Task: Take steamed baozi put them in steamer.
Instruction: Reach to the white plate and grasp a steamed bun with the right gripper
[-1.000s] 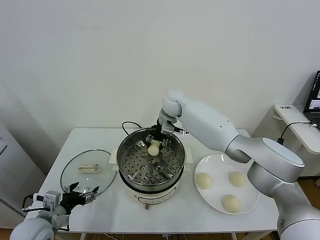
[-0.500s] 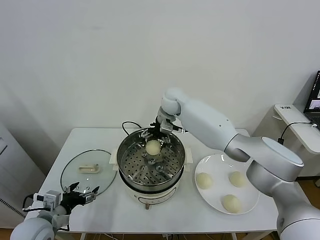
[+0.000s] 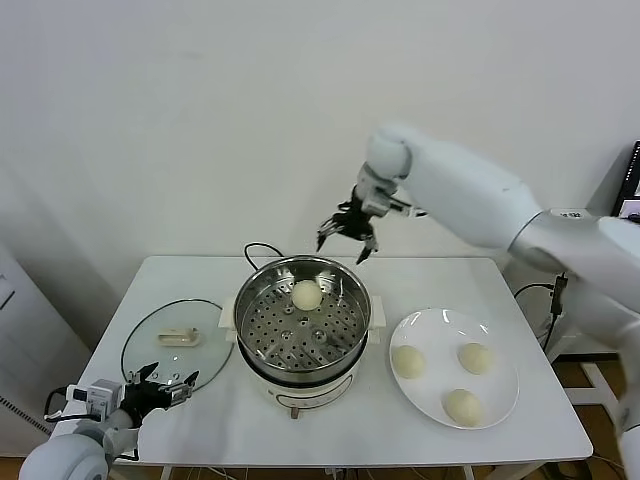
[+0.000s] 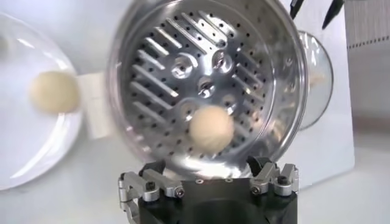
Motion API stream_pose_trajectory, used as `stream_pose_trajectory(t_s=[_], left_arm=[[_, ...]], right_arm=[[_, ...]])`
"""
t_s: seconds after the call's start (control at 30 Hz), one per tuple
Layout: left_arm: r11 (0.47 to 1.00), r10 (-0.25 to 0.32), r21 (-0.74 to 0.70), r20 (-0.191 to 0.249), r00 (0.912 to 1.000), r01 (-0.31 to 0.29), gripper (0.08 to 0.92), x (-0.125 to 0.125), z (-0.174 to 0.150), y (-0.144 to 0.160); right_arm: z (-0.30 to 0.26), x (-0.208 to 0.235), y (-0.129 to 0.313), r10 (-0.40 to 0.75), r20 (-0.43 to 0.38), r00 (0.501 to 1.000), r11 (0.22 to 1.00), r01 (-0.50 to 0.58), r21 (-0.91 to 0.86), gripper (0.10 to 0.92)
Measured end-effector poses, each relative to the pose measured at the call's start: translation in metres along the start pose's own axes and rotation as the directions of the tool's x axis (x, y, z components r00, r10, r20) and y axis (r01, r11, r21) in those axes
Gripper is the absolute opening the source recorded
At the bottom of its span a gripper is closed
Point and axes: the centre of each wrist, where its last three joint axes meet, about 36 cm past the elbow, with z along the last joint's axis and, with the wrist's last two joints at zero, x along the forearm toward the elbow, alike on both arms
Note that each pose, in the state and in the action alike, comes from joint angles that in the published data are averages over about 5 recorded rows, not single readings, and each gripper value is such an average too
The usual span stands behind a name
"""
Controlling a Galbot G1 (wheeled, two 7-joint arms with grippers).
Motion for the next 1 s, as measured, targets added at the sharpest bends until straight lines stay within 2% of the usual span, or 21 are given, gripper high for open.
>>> stream_pose_trajectory(t_s=[0.2,0.47,0.77,1.0], left_arm=[[1.000,-0.002,0.000,0.000,1.0000,0.002,0.823,0.001,0.000,0.001],[1.000,-0.005,0.002,0.001,1.0000,0.005,0.823,0.001,0.000,0.002],[1.000,-0.008,0.006,0.004,1.0000,0.008,0.823,0.003,-0.002,0.001],[1.000,-0.011,0.005,0.003,0.9999,0.011,0.823,0.004,-0.003,0.001]], right_arm=[[0.007,0.012,0.053,-0.008,-0.001,1.000,0.959,0.008,-0.284,0.823],[0.000,-0.002,0.120,-0.008,0.015,1.000,0.790,0.015,-0.612,0.823],[-0.016,-0.037,0.180,-0.006,0.044,0.999,0.596,0.039,-0.802,0.823],[-0.026,-0.067,0.205,-0.001,0.060,0.998,0.481,0.053,-0.875,0.823]])
